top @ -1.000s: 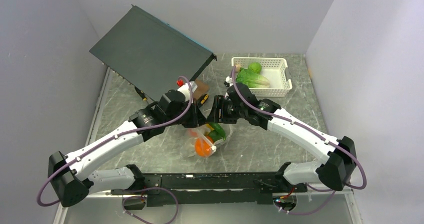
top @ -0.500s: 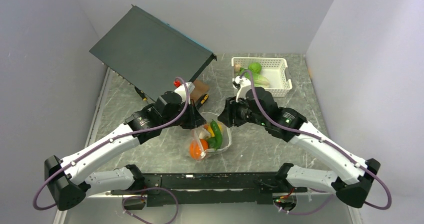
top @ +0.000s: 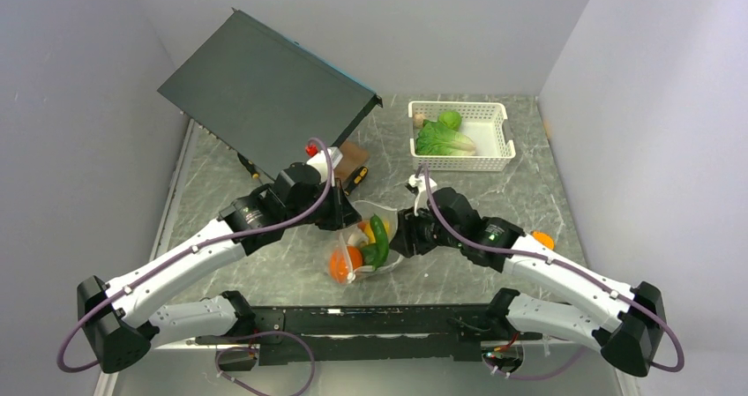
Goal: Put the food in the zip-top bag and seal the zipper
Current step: Adjust the zipper food storage bag at the center of the board.
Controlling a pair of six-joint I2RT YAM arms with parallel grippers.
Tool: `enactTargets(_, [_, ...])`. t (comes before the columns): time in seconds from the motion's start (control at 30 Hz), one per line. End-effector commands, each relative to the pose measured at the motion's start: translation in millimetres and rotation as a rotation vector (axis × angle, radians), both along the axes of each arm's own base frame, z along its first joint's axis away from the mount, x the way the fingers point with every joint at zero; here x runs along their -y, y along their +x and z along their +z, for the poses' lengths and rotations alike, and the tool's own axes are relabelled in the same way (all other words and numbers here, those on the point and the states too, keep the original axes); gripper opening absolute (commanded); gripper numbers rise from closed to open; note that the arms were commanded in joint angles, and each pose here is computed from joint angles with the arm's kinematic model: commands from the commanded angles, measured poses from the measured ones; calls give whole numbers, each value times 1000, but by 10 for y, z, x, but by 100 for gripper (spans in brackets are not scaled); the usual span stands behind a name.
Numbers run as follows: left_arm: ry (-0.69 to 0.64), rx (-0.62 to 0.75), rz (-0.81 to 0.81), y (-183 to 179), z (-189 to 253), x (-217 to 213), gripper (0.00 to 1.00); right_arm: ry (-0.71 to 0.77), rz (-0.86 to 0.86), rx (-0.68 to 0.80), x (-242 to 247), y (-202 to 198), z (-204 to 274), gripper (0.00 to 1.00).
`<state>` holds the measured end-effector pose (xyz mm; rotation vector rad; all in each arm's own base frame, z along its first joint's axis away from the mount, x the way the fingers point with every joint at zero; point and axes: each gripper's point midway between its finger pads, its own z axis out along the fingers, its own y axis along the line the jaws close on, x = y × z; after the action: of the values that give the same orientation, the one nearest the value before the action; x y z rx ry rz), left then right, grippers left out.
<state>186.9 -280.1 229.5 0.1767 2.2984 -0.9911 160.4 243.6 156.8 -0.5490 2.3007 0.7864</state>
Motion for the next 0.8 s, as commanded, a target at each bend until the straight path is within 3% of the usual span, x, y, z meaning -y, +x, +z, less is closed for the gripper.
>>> enactTargets(0.0, [-51,58,6,32,295,17,0,151,31,46,-249,18,230,40])
enactTargets(0.1, [-26,62,5,39,312,-6,0,182,59,35,-337,-19,403,7])
enactTargets(0.13, [-14,65,0,35,318,-15,0,194,70,31,-349,-53,515,2])
enactTargets(0.27, [80,95,-5,76,360,-116,0,295,63,39,-346,-129,1125,0])
enactTargets(0.4, [185,127,-50,106,383,-182,0,300,178,-65,-572,-253,1477,0])
enactTargets(0.53, [283,132,-106,131,262,-212,0,299,197,-158,-730,-264,1428,0])
enactTargets(0.77, [333,107,-75,195,88,-257,0,393,225,-59,-802,-220,1549,0])
